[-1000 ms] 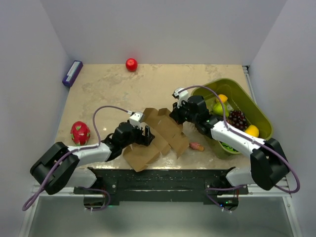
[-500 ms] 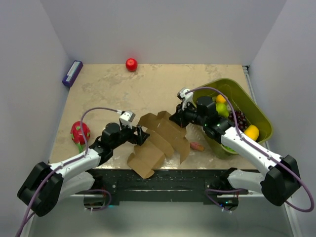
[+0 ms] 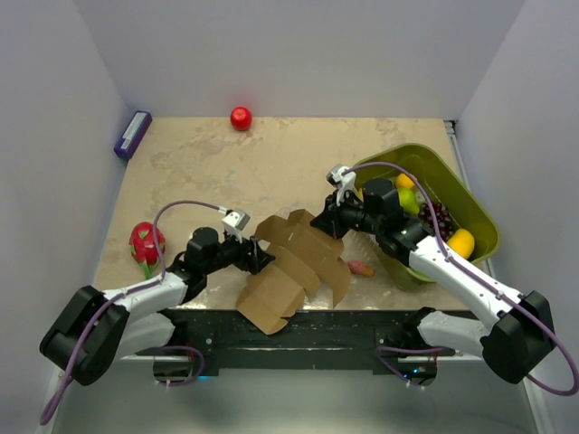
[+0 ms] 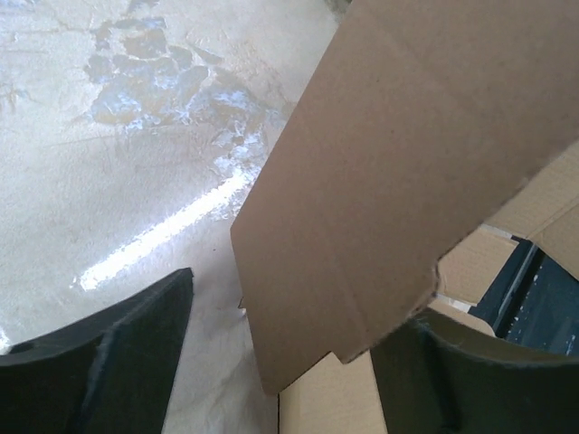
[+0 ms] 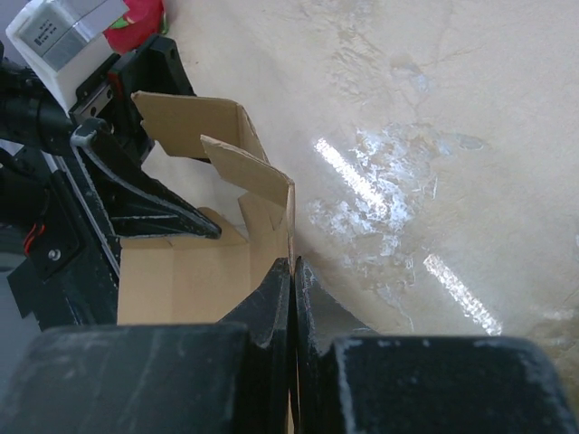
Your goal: Fold the paper box
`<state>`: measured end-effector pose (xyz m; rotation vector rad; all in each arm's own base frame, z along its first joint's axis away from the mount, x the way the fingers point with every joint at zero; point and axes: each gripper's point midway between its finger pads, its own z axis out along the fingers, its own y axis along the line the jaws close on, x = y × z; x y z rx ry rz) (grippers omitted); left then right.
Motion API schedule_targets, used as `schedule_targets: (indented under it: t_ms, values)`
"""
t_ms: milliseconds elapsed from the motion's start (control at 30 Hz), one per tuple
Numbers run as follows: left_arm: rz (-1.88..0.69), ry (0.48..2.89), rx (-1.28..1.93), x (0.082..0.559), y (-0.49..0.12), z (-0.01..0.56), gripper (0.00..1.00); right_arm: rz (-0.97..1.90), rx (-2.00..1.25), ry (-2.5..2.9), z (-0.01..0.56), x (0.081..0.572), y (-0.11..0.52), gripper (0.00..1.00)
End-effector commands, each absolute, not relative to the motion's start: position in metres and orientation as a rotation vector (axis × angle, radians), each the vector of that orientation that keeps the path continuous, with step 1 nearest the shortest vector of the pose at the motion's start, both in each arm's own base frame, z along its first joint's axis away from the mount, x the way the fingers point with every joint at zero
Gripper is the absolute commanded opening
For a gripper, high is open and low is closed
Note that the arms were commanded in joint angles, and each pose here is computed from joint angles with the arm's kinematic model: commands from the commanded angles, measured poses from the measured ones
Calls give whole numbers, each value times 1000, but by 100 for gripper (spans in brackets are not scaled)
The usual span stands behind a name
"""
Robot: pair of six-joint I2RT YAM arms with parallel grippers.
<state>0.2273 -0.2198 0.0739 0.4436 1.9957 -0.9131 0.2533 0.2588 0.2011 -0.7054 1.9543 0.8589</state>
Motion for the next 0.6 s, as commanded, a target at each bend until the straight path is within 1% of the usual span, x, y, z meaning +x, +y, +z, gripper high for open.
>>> schedule_targets:
  t_ms: [0, 67, 233, 300, 433, 500, 533, 567]
  values:
    - [-972, 1924, 462, 230, -229, 85, 72, 903, -708, 1929, 211, 250, 263, 0]
    - [-984, 1935, 459, 229, -230, 80, 69, 909, -709, 1927, 211, 250, 264, 0]
    - [-1011, 1949, 465, 227, -235, 72, 66, 909, -699, 1929, 210, 251, 265, 0]
    - [-1022, 1939, 465, 225, -236, 72, 62, 907, -696, 1930, 210, 252, 264, 0]
    - [-1021, 1933, 454, 226, -239, 74, 49, 902, -693, 1937, 208, 253, 264, 0]
    - [-1008, 1931, 445, 227, -238, 75, 45, 892, -686, 1942, 206, 255, 264, 0]
    - [-1005, 1929, 443, 227, -238, 76, 40, 883, -682, 1944, 205, 257, 263, 0]
    - [-998, 1931, 437, 227, -236, 74, 38, 879, -682, 1944, 202, 257, 262, 0]
